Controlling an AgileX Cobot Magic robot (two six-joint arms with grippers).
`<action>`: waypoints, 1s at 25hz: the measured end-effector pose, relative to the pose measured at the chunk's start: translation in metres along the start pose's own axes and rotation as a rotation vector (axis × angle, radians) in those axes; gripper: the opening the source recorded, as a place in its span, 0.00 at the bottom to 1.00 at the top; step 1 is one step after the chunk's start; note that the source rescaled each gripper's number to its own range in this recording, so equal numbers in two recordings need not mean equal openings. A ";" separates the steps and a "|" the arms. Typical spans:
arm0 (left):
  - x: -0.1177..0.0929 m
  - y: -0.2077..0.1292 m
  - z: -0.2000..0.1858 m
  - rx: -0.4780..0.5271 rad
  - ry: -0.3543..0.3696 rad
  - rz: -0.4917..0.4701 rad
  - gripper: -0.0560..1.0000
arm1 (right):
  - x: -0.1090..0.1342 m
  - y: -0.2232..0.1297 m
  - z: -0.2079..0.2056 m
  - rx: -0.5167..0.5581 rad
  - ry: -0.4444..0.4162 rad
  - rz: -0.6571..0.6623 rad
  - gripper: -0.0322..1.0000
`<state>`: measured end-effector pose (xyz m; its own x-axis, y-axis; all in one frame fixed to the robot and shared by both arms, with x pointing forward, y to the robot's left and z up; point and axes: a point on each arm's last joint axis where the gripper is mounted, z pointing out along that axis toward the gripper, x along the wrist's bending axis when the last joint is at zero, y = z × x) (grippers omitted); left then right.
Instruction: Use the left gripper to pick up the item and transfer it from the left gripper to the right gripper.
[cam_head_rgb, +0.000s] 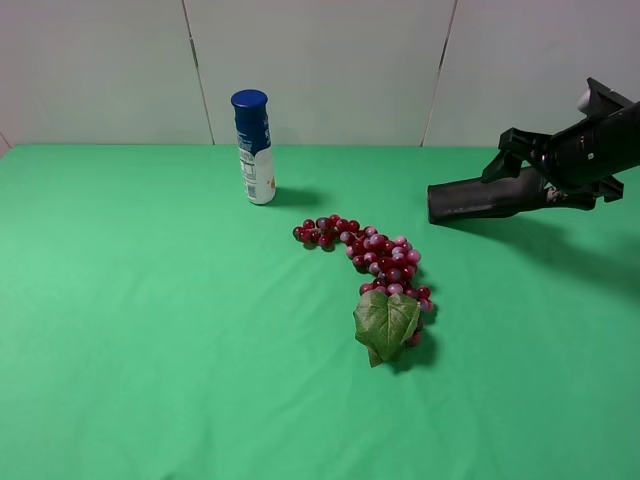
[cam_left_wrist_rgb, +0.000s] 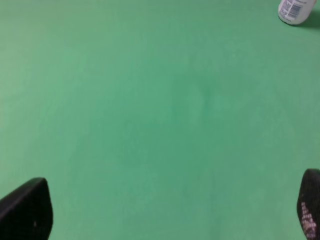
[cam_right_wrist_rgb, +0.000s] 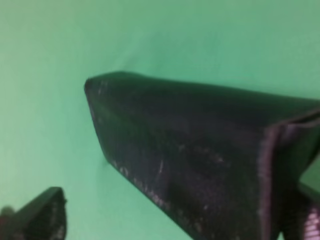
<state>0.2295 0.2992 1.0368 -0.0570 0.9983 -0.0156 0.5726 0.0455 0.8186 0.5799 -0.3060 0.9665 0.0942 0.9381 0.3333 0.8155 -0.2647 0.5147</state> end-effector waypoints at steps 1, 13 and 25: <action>0.000 0.000 0.000 0.000 0.000 0.000 0.97 | 0.000 -0.001 0.000 0.008 0.004 0.002 0.96; 0.000 0.000 0.000 0.000 0.000 0.000 0.97 | 0.005 0.001 -0.015 0.003 0.006 -0.038 1.00; 0.000 0.000 0.000 0.000 0.000 0.000 0.97 | 0.014 0.005 -0.068 -0.061 -0.066 -0.093 1.00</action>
<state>0.2295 0.2992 1.0368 -0.0570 0.9983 -0.0156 0.5726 0.0455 0.8186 0.5463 -0.3092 1.0275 0.0585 0.9715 0.2298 0.7863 -0.1867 0.5890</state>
